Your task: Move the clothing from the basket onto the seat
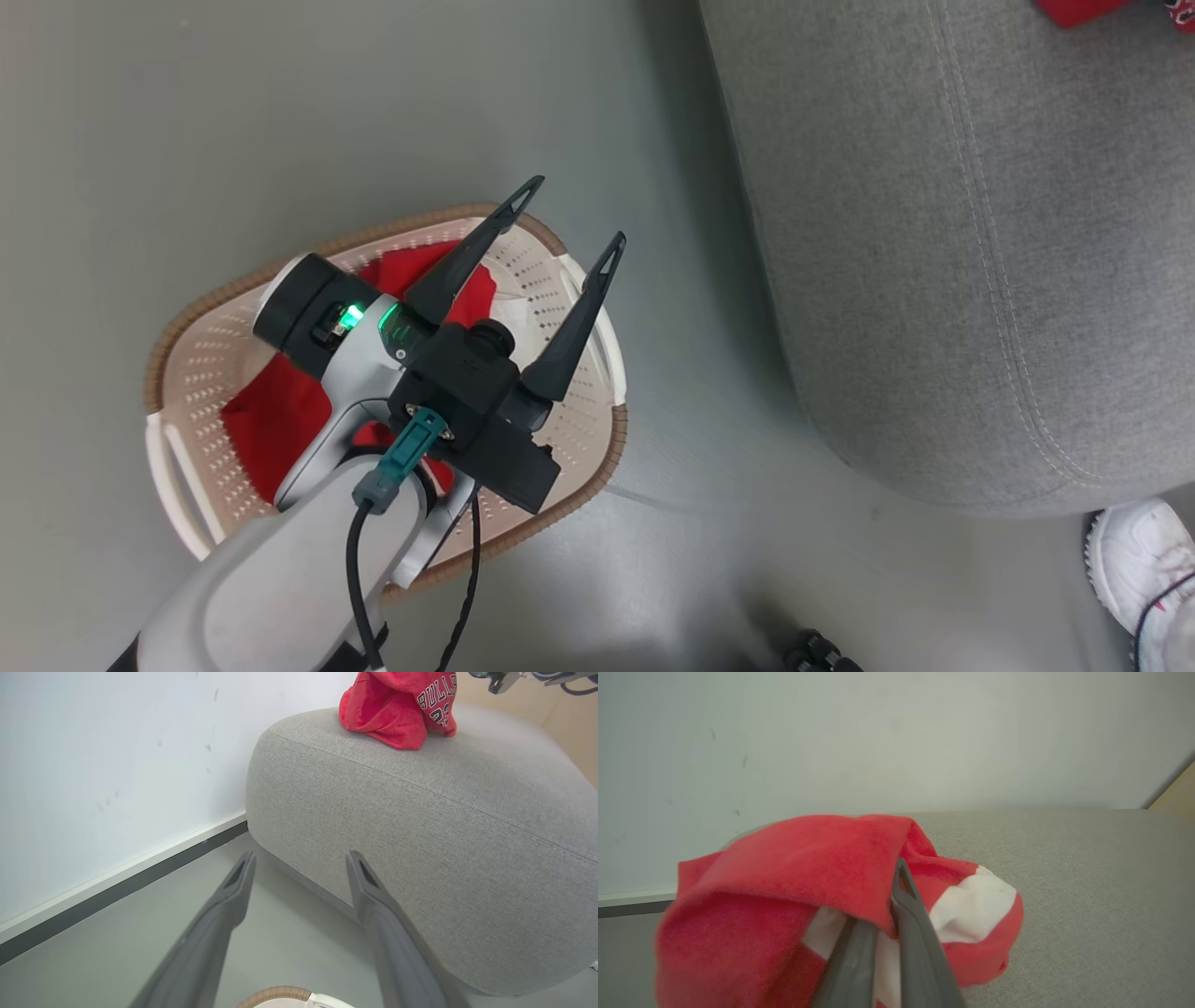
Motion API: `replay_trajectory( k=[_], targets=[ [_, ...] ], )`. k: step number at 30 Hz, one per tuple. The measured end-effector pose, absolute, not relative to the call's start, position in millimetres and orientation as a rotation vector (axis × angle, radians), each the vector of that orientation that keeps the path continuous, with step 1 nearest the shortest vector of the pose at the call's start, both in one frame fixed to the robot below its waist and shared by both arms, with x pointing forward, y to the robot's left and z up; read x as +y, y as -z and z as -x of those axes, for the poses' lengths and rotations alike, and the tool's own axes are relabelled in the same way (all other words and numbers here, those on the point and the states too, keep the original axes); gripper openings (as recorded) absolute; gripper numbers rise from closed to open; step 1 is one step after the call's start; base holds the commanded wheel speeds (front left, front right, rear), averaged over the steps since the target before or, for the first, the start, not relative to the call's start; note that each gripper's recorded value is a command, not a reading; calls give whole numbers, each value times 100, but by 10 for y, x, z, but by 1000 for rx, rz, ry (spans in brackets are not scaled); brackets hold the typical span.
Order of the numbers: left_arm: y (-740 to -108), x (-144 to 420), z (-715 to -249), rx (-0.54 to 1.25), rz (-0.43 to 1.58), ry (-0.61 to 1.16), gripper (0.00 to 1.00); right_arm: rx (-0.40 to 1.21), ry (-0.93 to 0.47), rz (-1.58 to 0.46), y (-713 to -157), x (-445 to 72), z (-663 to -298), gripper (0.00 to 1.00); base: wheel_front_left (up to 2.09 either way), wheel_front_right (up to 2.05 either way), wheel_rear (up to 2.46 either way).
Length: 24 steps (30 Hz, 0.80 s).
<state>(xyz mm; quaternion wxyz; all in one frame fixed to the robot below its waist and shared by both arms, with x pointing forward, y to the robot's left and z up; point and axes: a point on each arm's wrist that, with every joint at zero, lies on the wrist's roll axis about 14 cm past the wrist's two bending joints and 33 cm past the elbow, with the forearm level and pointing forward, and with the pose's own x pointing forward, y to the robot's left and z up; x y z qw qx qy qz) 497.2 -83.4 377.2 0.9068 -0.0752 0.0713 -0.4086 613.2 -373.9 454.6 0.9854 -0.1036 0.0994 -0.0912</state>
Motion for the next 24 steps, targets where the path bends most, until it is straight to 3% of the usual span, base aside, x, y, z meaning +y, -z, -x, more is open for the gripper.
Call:
replay_trajectory(
  k=[3,4,5,12,24],
  targets=[
    [-3695,-888,-4972,159,163,854,100,242,187,211,-4376,-3753,-6043,44,0,0,0],
    [-3684,-905,-4972,160,167,857,100,253,193,214,-4341,-3781,-6001,78,0,0,0],
    [-3673,-919,-4973,162,169,858,100,266,199,217,-4311,-3813,-5956,100,0,0,0],
    [-3776,-954,-4981,133,164,856,100,317,192,245,-4236,-3848,-5707,100,0,0,0],
    [-4115,-962,-4850,96,189,814,100,269,145,222,-4419,-3670,-5373,100,0,0,0]
  ],
)
